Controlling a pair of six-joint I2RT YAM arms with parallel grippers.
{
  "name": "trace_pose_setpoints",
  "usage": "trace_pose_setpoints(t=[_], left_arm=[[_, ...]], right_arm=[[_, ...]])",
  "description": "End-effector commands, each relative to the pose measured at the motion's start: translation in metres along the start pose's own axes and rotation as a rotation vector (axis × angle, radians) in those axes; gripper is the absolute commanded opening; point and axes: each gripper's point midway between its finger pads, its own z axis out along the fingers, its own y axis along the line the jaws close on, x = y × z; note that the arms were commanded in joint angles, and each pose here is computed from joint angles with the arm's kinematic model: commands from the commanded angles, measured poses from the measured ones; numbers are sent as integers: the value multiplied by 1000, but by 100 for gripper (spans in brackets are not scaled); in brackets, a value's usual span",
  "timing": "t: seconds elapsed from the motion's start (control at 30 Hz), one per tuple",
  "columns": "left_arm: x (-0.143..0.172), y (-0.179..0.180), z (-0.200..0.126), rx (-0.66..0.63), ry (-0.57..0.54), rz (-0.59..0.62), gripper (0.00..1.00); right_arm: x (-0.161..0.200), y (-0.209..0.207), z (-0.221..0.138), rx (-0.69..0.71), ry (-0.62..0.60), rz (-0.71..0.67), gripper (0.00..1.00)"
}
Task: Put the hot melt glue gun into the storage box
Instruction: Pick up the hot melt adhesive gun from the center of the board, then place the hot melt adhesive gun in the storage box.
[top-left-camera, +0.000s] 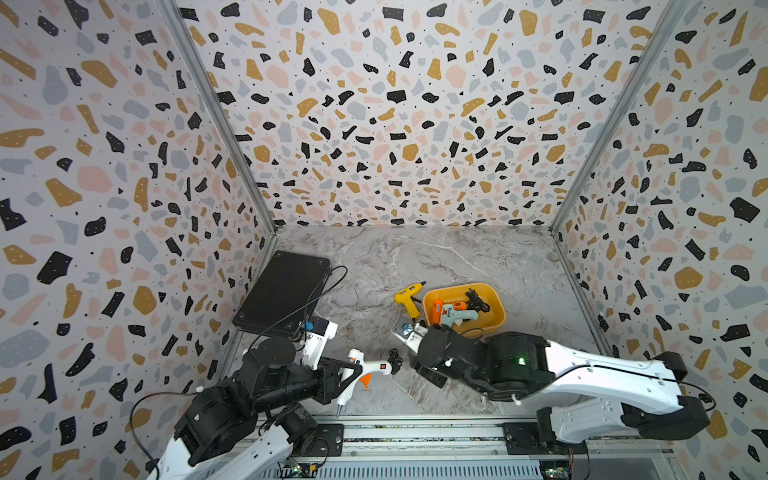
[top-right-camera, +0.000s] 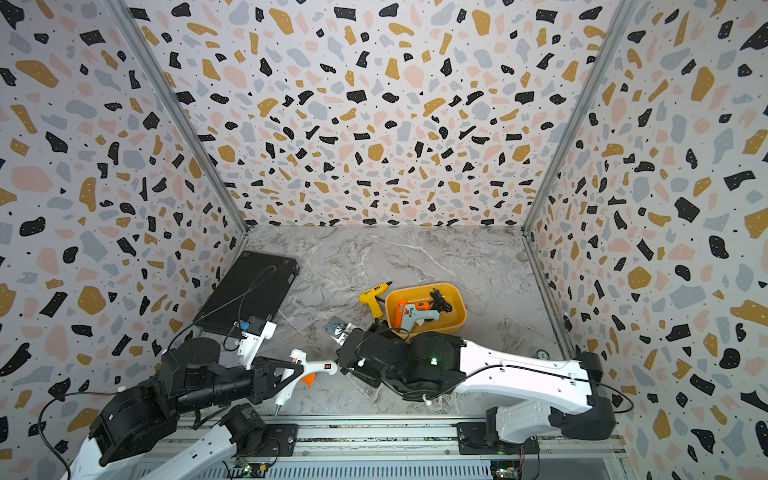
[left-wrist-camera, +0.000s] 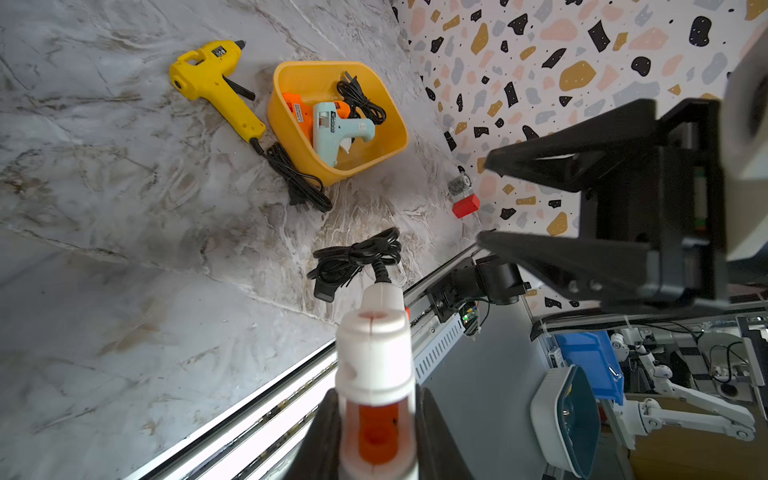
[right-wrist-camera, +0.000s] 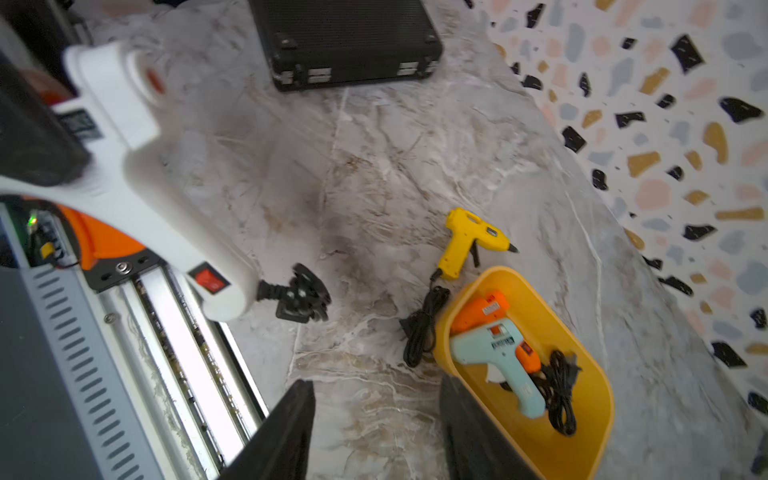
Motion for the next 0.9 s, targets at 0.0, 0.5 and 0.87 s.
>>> trace_pose_setpoints(t=[0.0, 0.5, 0.87], left_arm=[[-36, -14, 8, 18, -105, 36, 0], [-186, -70, 143, 145, -182, -97, 0], [-219, -61, 262, 240, -111, -256, 0]], right_arm=[[45, -71, -37, 270, 33, 257, 55], [135, -138, -85, 455, 36, 425, 61], [169, -160, -95, 488, -57, 511, 62]])
